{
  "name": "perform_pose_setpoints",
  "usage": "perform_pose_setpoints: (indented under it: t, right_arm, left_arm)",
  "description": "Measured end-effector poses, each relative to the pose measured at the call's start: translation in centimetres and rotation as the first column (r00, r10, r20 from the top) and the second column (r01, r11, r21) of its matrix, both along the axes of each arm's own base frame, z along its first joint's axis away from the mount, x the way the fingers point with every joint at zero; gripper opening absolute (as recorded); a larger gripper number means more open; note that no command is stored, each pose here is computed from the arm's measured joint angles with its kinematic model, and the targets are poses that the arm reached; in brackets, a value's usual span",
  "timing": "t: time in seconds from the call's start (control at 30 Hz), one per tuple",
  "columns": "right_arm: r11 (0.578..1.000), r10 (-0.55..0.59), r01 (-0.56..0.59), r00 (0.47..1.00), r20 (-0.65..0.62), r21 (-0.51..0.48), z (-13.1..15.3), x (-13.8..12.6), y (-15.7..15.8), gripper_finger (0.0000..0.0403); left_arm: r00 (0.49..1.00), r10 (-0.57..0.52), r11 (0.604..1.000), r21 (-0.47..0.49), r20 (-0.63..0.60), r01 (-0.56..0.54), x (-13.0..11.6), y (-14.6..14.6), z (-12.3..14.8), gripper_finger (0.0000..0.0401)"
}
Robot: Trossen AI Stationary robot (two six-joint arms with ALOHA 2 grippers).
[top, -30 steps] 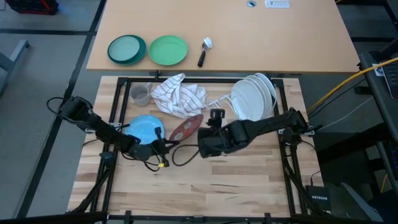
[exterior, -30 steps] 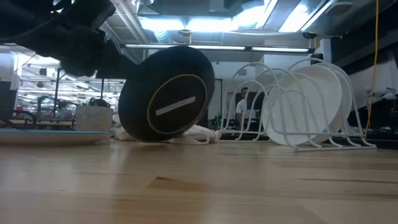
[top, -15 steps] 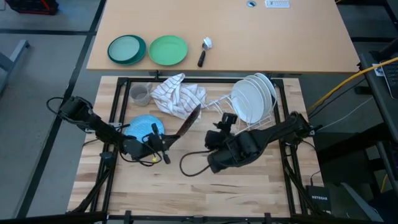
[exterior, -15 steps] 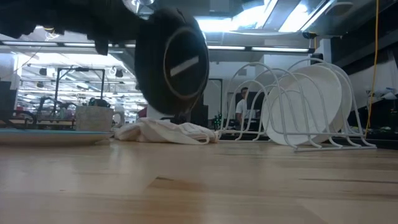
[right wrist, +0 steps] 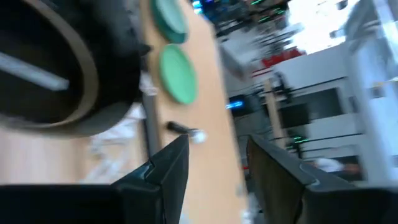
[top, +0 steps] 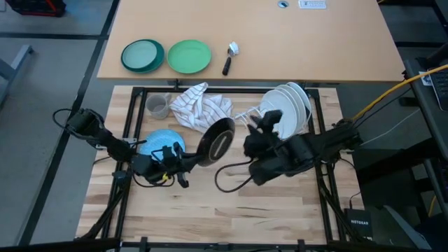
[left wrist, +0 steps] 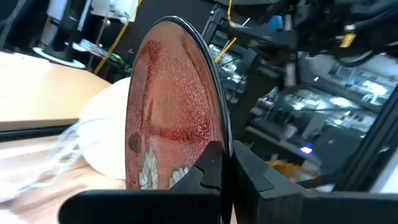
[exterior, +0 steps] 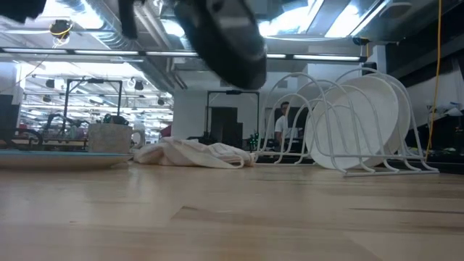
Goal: Sort dishes
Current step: Put the brown plate into the white dish rack
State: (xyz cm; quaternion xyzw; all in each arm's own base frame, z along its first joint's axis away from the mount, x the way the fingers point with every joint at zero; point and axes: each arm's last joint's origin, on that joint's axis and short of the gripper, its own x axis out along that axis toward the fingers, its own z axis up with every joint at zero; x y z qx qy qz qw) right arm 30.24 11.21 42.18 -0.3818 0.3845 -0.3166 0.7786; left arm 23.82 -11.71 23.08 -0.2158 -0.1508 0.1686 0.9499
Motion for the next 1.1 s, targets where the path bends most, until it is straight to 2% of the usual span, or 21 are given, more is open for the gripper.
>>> perform_pose_setpoints:
  t: [0.23,0.37,0.43,0.73,0.9,1.03,1.1]
  right_arm:
    - [0.982,-0.011,0.010,1.000,-0.006,-0.187,3.3,-3.2,-1.9,0.0166]
    - [0.955,-0.070,0.065,0.998,-0.007,-0.291,5.3,-5.2,-3.8,0.0166]
    - [0.946,-0.103,0.097,0.995,-0.002,-0.309,6.1,-6.2,-5.0,0.0166]
    - [0.965,-0.147,0.145,0.989,0.009,-0.216,7.9,-9.2,-8.5,0.0166]
    - [0.976,-0.134,0.135,0.991,0.018,-0.172,8.3,-10.2,-9.1,0.0166]
    - [0.980,-0.113,0.112,0.994,0.002,-0.164,8.5,-10.6,-9.1,0.0166]
    - [0.984,-0.101,0.100,0.995,0.002,-0.148,8.5,-10.8,-9.1,0.0166]
  left_arm:
    - [0.999,0.001,1.000,-0.018,0.049,0.000,3.0,-0.6,4.7,0.0000]
    - [0.996,0.031,0.996,-0.087,0.081,-0.024,5.1,0.5,7.0,0.0000]
    - [0.995,0.053,0.991,-0.125,0.088,-0.041,6.3,1.2,7.5,0.0000]
    - [0.980,0.109,0.952,-0.301,0.167,-0.054,13.7,3.7,6.6,0.0000]
    - [0.969,0.147,0.946,-0.315,0.200,-0.079,17.7,4.5,6.7,0.0000]
    - [0.955,0.183,0.930,-0.356,0.232,-0.092,19.9,5.3,6.6,0.0000]
    - [0.950,0.224,0.921,-0.366,0.219,-0.133,20.6,5.8,6.5,0.0000]
